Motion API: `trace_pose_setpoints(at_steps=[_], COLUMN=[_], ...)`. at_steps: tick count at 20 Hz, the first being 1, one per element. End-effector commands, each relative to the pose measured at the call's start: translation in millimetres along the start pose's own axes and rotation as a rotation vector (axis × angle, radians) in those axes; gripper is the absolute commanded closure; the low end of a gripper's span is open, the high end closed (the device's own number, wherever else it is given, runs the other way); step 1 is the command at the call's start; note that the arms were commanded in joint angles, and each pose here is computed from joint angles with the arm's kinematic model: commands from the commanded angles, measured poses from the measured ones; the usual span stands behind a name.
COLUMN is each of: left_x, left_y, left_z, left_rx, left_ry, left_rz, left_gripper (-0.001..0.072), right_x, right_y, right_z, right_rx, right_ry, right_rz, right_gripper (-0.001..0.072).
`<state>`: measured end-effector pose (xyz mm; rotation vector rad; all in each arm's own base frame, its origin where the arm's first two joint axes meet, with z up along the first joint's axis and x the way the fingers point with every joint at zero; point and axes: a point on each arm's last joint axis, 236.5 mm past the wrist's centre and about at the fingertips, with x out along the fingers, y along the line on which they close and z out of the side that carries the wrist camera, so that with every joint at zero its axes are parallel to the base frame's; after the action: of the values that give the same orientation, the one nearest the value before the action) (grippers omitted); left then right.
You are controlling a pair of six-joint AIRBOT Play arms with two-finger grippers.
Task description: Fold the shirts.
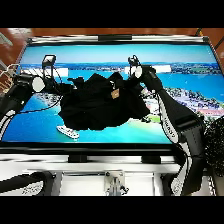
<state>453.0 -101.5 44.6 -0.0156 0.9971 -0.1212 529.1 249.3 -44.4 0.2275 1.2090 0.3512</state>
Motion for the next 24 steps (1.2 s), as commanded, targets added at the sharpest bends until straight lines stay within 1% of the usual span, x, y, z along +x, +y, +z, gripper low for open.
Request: trace_pose_setpoints(at_steps=[1, 3, 5, 9, 10, 12, 13, 15, 17, 18, 20, 22, 24], left_x=[-7, -26, -58, -151, -171, -189, -190, -180, -155, -139, -105, -81, -66], left_y=[16, 36, 59, 75, 74, 73, 74, 76, 75, 73, 72, 51, 19], left_z=[10, 27, 54, 106, 107, 86, 67, 20, -33, -63, -130, -187, -215], left_rx=[0.034, 0.028, -0.004, -0.046, -0.049, -0.048, -0.034, -0.043, -0.040, -0.042, -0.107, -0.169, -0.211], left_ry=[-0.015, -0.028, -0.075, -0.265, -0.283, -0.227, -0.157, 0.017, 0.175, 0.244, 0.363, 0.449, 0.467], left_rz=[0.027, 0.061, 0.102, 0.125, 0.126, 0.131, 0.136, 0.145, 0.144, 0.143, 0.139, 0.062, -0.051], left_gripper=[0.0656, 0.0656, 0.0657, 0.0656, 0.0656, 0.0656, 0.0656, 0.0657, 0.0657, 0.0657, 0.0658, 0.0657, 0.0657], right_x=[-53, -119, -187, -301, -322, -348, -351, -339, -313, -292, -247, -207, -179], right_y=[-2, 8, 28, 78, 91, 102, 102, 92, 75, 66, 39, 13, 4], right_z=[15, 23, 18, 8, 2, -12, -22, -51, -82, -100, -137, -185, -226], right_rx=[-0.118, -0.239, -0.350, -0.460, -0.471, -0.493, -0.494, -0.451, -0.337, -0.285, -0.225, -0.213, -0.217], right_ry=[-0.051, -0.101, -0.150, -0.336, -0.370, -0.392, -0.363, -0.220, -0.048, 0.044, 0.199, 0.364, 0.481], right_rz=[-0.025, -0.007, 0.052, 0.153, 0.187, 0.212, 0.213, 0.207, 0.195, 0.174, 0.060, -0.054, -0.077], right_gripper=[0.0650, 0.0650, 0.0650, 0.0650, 0.0650, 0.0650, 0.0649, 0.0649, 0.0650, 0.0650, 0.0650, 0.0650, 0.0650])
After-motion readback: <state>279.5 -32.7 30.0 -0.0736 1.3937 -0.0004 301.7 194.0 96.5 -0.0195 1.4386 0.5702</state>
